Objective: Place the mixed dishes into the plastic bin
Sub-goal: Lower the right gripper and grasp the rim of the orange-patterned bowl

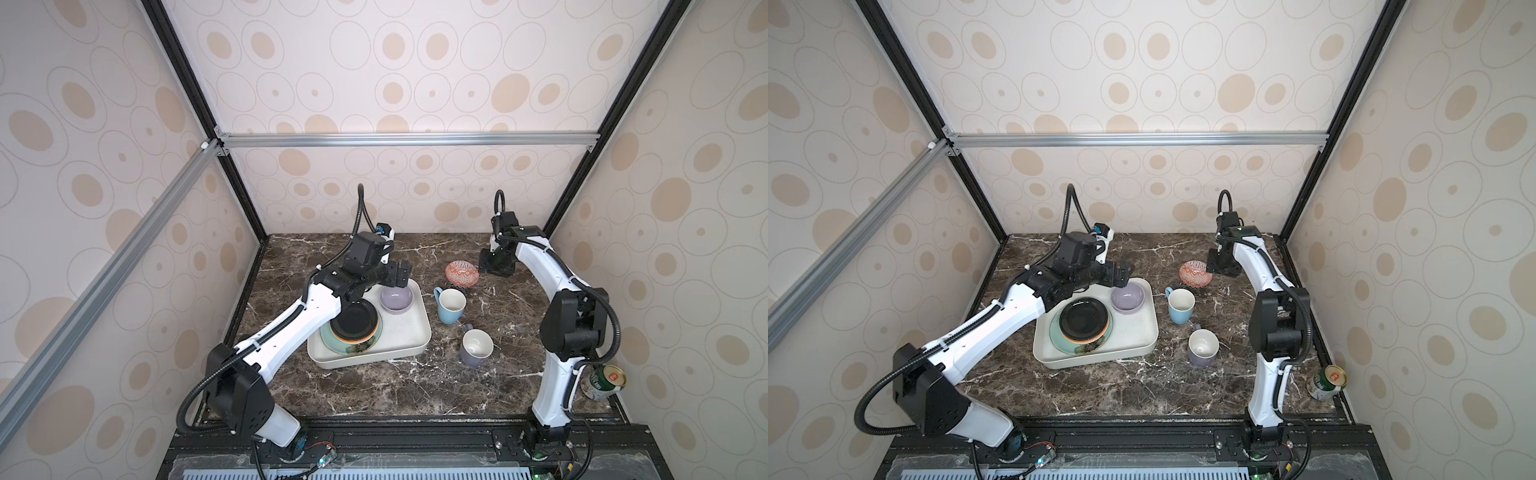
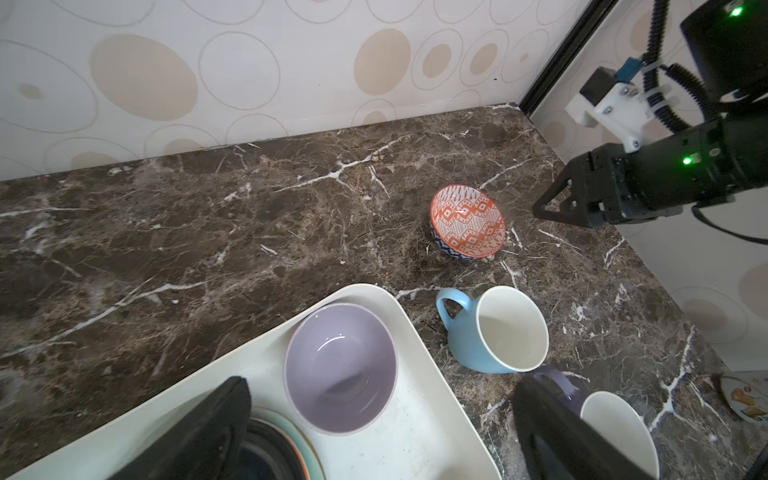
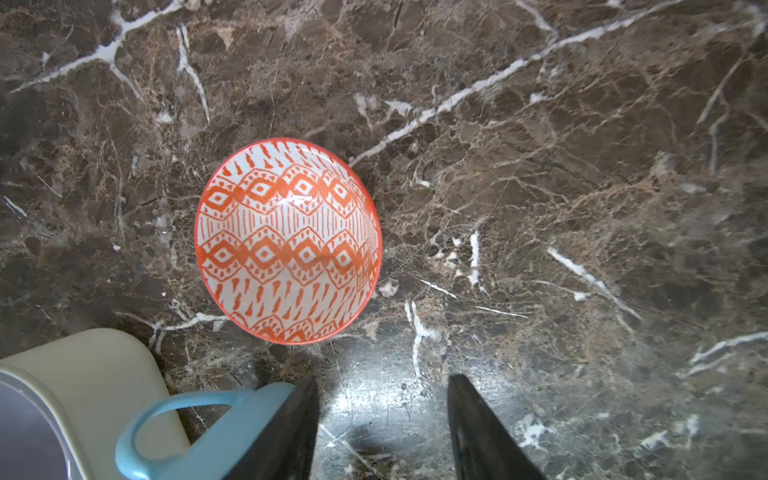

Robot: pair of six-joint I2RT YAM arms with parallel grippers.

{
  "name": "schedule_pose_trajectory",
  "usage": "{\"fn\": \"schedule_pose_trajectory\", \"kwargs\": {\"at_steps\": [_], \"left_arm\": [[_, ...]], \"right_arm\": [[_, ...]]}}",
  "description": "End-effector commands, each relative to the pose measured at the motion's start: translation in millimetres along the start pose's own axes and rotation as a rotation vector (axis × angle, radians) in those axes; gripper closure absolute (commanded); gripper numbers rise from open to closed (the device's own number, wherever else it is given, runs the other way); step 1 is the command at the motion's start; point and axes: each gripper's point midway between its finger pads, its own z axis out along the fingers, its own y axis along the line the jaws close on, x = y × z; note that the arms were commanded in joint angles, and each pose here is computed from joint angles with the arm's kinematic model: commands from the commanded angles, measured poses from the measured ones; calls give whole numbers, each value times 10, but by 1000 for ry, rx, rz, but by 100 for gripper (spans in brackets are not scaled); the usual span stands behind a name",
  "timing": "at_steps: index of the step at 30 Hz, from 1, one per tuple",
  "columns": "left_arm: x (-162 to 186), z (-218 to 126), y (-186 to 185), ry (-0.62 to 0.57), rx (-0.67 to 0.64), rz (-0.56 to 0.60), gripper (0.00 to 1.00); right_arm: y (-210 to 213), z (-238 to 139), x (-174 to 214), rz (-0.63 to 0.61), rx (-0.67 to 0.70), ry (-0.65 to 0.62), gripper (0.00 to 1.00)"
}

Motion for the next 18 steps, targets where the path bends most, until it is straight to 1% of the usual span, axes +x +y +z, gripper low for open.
{"fn": "schedule_pose_trajectory", "kwargs": {"at_steps": [1, 9, 18], "left_arm": [[-216, 37, -191, -32, 58, 16, 1], [-255, 263, -297, -3, 76, 30, 1], [-173, 377, -297, 24, 73, 39, 1]], "right_arm": [[65, 182, -2, 4, -34, 19, 47], [45, 508, 10, 26, -40, 70, 47], [55, 781, 17, 37, -45, 114, 49]]}}
